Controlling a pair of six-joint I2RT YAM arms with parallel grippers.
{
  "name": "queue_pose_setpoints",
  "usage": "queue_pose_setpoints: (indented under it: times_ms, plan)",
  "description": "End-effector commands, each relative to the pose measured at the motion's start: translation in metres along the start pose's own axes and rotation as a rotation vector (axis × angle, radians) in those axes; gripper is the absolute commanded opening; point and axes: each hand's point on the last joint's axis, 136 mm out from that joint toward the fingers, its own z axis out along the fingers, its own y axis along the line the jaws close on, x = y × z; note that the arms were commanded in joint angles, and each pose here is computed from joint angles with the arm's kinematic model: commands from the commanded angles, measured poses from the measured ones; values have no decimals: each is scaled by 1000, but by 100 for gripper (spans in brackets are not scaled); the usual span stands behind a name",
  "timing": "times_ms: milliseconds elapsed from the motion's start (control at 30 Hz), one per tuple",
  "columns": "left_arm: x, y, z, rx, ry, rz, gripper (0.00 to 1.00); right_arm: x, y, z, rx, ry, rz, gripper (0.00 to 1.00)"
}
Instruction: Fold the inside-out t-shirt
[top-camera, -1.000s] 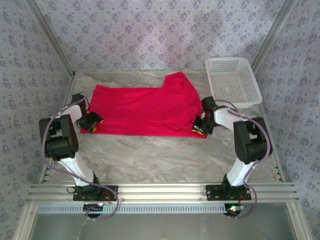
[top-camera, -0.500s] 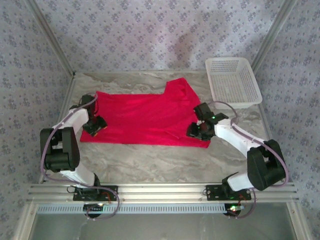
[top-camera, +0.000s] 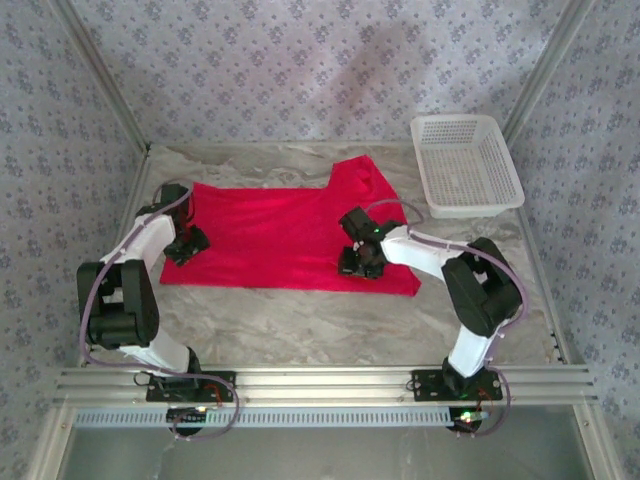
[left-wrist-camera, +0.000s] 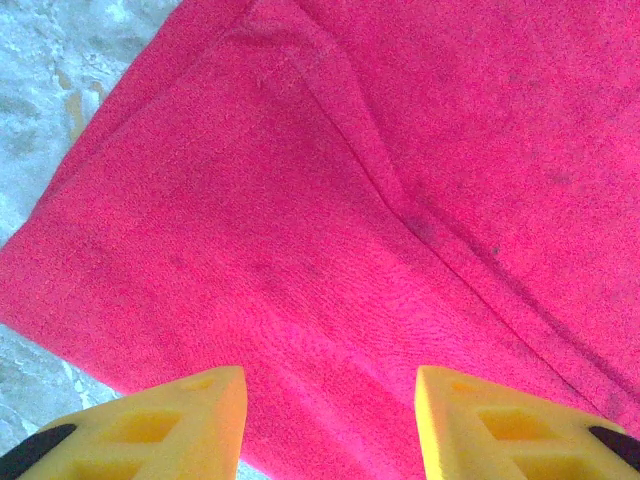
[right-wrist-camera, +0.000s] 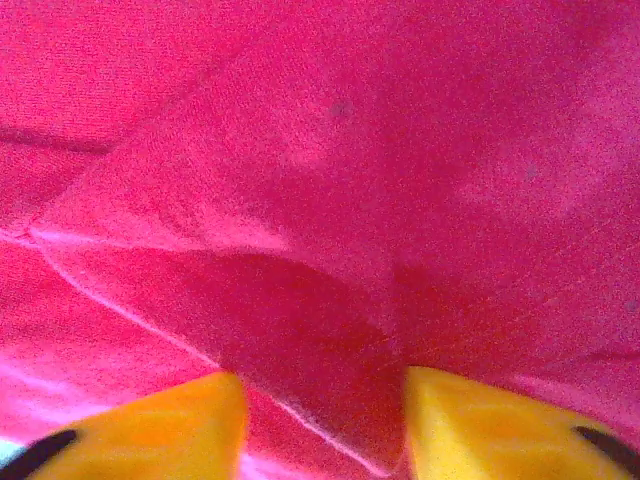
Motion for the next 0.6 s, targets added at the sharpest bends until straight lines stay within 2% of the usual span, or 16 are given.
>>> queue_pose_setpoints:
  times_ms: [0,100,233,333,500,567]
  plan:
    - [6,4,-6,-8,2,24,48,-9,0,-3,30,-11,13,29]
    - [6,3,-7,-5,4,22,48,-16,1,-14,59,-26,-6,13]
    - [5,1,-7,0,-2,19,47,-43,1,-36,161,-68,-74,9]
    - [6,0,-5,3,3,20,47,-71,2,-43,265,-100,-202,8]
    - [11,-6,1,-1,18,42,47,-122,13,-26,347,-168,-335,13]
    - [13,-10,3,-1,21,51,47,-136,18,-22,340,-176,-336,29]
